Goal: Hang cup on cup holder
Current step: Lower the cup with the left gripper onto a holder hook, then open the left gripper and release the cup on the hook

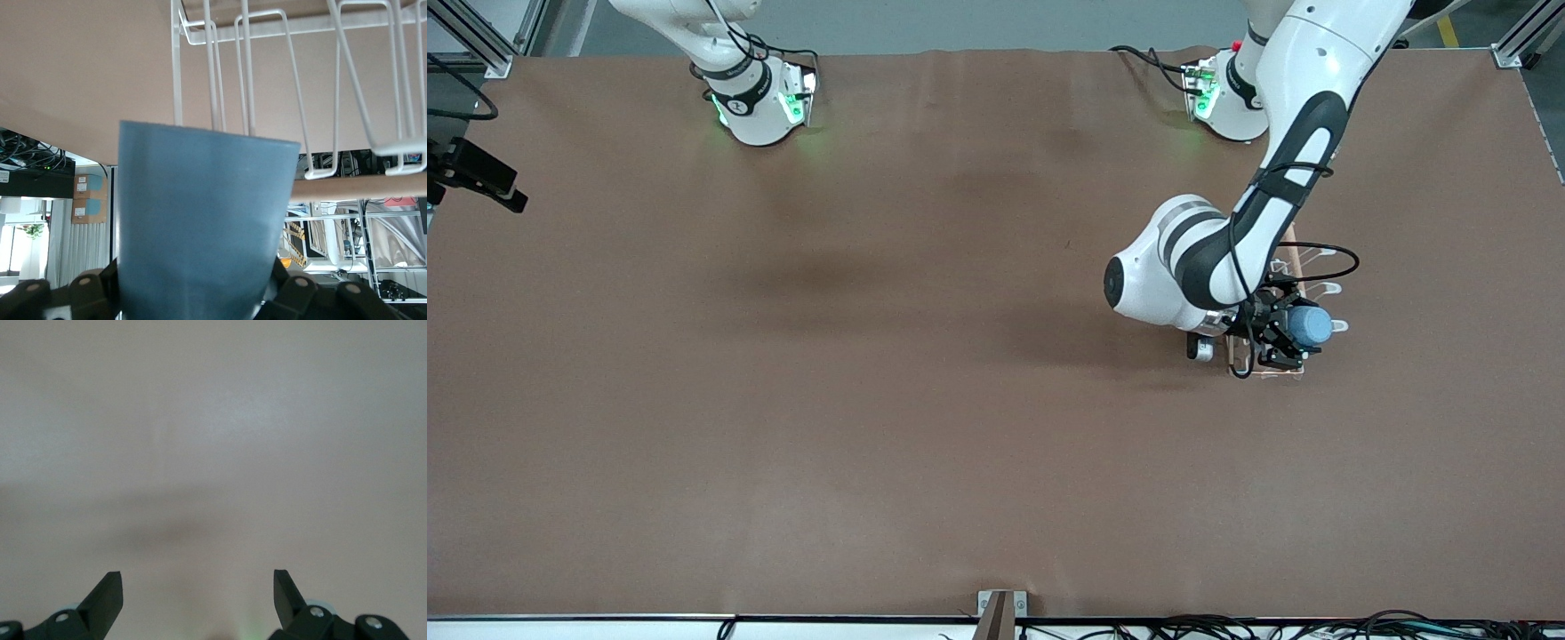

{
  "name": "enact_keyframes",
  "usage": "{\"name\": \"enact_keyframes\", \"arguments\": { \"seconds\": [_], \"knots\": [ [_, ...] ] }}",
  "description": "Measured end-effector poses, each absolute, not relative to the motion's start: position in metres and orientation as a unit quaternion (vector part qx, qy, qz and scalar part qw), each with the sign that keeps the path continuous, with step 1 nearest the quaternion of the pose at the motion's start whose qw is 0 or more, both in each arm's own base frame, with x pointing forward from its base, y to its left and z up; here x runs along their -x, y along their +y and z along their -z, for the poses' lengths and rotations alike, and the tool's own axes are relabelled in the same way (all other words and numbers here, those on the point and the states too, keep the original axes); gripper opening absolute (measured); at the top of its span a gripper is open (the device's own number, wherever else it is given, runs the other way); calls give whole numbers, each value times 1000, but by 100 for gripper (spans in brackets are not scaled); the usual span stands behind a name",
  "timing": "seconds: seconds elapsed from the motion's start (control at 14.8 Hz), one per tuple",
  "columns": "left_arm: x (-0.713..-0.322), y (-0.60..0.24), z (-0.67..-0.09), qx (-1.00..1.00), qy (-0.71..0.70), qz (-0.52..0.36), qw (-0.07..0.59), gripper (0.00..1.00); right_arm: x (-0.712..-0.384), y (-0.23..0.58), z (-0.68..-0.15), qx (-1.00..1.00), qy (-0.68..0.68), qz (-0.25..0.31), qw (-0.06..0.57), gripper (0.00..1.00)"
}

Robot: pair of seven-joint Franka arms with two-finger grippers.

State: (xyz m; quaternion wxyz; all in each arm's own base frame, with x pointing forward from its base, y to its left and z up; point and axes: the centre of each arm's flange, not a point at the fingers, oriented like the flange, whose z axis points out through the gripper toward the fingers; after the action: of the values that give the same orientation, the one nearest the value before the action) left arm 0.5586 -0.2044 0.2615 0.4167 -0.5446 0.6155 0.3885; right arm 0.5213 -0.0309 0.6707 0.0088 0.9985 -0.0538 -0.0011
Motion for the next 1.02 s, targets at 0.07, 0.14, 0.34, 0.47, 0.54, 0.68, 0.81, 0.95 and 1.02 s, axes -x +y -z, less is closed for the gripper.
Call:
{"name": "enact_keyframes", "arguments": {
  "seconds": [0.07, 0.14, 0.34, 0.47, 0.54, 0.68, 0.81, 0.95, 1.02],
  "knots": [
    [-558, -205, -258, 547, 613, -387, 419, 74, -522, -30, -671, -999, -53, 0, 9, 100],
    [-557, -207, -256, 549, 611, -386, 421, 74, -522, -29, -670, -999, -52, 0, 9, 100],
    [-554, -210, -251, 559, 598, -380, 431, 79, -522, -32, -670, -998, -55, -3, 5, 100],
    [-550, -212, -250, 571, 579, -377, 443, 96, -523, -34, -671, -998, -57, -7, -1, 100],
    [-549, -214, -251, 576, 570, -375, 450, 100, -523, -35, -673, -998, -58, -10, -2, 100],
    [-549, -217, -256, 589, 552, -368, 462, 100, -523, -35, -675, -998, -58, -13, -3, 100],
    [-555, -222, -269, 614, 525, -347, 477, 100, -523, -34, -677, -998, -57, -14, -3, 100],
    [-564, -230, -291, 668, 475, -304, 486, 100, -523, -32, -677, -998, -56, -14, -3, 100],
    [-569, -234, -306, 703, 446, -282, 476, 100, -523, -32, -677, -998, -55, -14, -3, 100]
  ]
}}
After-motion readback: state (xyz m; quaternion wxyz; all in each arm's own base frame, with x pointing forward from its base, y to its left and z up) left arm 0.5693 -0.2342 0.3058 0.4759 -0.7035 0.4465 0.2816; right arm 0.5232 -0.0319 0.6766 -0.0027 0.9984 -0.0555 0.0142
